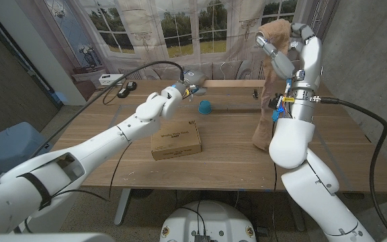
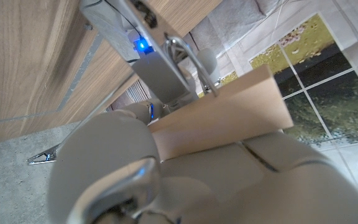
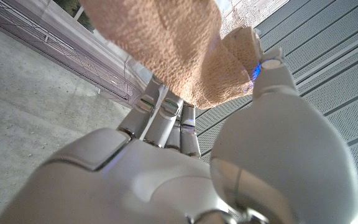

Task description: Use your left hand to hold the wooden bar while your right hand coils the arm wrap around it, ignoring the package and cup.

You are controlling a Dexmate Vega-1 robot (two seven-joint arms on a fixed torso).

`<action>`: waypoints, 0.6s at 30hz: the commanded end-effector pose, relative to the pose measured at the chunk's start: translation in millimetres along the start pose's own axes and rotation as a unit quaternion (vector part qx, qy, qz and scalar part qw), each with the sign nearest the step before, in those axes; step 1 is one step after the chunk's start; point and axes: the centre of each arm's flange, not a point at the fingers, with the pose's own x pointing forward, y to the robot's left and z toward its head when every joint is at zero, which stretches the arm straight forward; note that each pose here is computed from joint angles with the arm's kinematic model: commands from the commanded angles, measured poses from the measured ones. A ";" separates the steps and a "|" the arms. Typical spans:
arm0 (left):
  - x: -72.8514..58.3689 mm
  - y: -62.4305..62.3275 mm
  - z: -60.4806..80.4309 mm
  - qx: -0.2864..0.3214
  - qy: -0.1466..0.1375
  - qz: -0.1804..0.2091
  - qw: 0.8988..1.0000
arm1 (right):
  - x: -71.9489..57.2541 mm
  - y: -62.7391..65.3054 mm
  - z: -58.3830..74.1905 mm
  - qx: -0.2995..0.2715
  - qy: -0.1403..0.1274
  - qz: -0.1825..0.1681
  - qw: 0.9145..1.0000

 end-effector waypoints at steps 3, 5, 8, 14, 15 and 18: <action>8.2 -2.2 4.3 0.005 -0.009 -0.012 1.000 | 39.3 0.7 24.2 -0.022 -0.032 -0.006 0.999; 9.3 -2.3 4.6 0.006 -0.010 -0.013 1.000 | 45.7 0.3 25.6 -0.025 -0.035 -0.007 0.999; 10.5 -2.7 5.3 0.007 -0.012 -0.015 1.000 | 55.4 -0.7 24.7 -0.016 -0.034 -0.007 0.999; 12.8 -5.7 6.3 0.006 -0.016 -0.021 1.000 | 71.8 -1.0 21.5 -0.012 -0.026 -0.018 0.999; 13.3 -6.1 6.7 0.007 -0.017 -0.022 1.000 | 74.0 -0.8 20.7 -0.013 -0.025 -0.021 0.999; 14.8 -6.5 8.1 0.009 -0.020 -0.024 0.999 | 80.8 0.0 18.7 -0.010 -0.022 -0.022 0.999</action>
